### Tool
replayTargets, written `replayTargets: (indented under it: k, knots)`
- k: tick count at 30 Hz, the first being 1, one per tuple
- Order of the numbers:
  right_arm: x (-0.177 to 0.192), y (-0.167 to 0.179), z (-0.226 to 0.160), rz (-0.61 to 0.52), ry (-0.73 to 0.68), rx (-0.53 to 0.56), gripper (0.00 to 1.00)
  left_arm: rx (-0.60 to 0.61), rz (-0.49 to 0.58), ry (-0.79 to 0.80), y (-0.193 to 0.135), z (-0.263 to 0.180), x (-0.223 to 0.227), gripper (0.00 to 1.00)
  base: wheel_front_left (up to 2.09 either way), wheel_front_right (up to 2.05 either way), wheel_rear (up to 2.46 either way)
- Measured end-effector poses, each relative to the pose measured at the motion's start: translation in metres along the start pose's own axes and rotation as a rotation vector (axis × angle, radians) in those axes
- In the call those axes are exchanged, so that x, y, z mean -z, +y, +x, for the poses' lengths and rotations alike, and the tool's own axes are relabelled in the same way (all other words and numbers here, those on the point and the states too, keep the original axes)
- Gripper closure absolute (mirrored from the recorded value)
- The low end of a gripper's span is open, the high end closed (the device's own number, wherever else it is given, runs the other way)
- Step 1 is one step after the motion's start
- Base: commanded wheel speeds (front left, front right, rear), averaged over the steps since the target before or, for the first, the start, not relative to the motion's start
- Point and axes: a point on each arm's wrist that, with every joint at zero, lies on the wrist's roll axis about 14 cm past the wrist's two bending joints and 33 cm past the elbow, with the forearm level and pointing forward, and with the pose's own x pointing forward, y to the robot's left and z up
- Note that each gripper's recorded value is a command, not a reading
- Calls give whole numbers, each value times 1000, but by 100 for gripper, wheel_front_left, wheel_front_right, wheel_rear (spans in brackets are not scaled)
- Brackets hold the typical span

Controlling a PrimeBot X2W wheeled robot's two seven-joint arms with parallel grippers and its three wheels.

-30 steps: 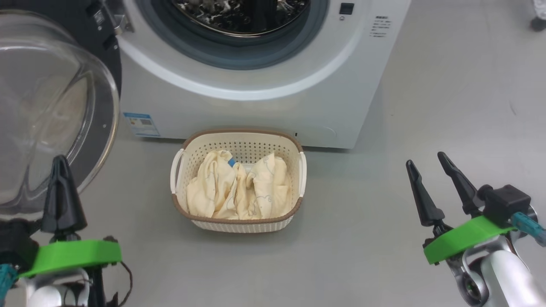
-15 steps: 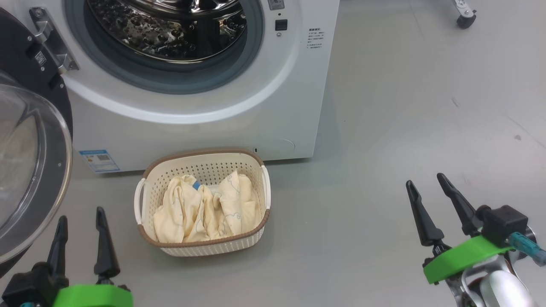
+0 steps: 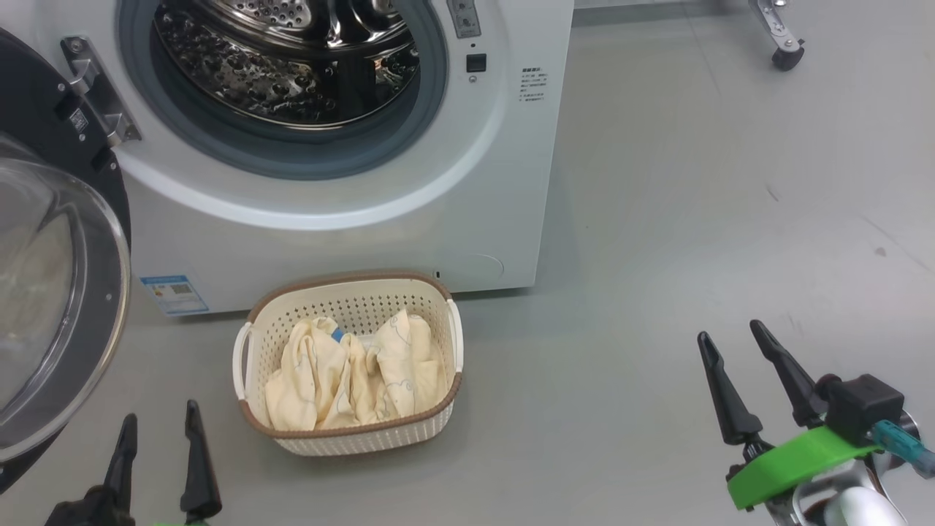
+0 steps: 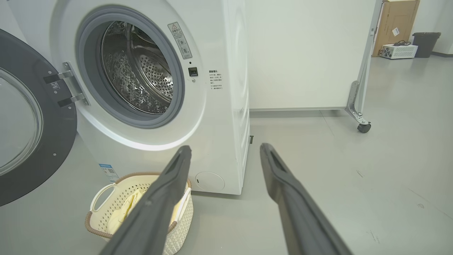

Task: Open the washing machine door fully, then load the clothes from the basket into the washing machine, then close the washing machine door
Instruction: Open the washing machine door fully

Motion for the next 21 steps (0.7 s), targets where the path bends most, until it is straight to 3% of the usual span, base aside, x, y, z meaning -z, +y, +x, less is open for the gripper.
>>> replayTargets:
  k: [21]
  knots:
    - [4, 7, -2, -2, 11, -17, 0, -36, 10, 25, 7, -15, 10, 0, 0, 0, 0]
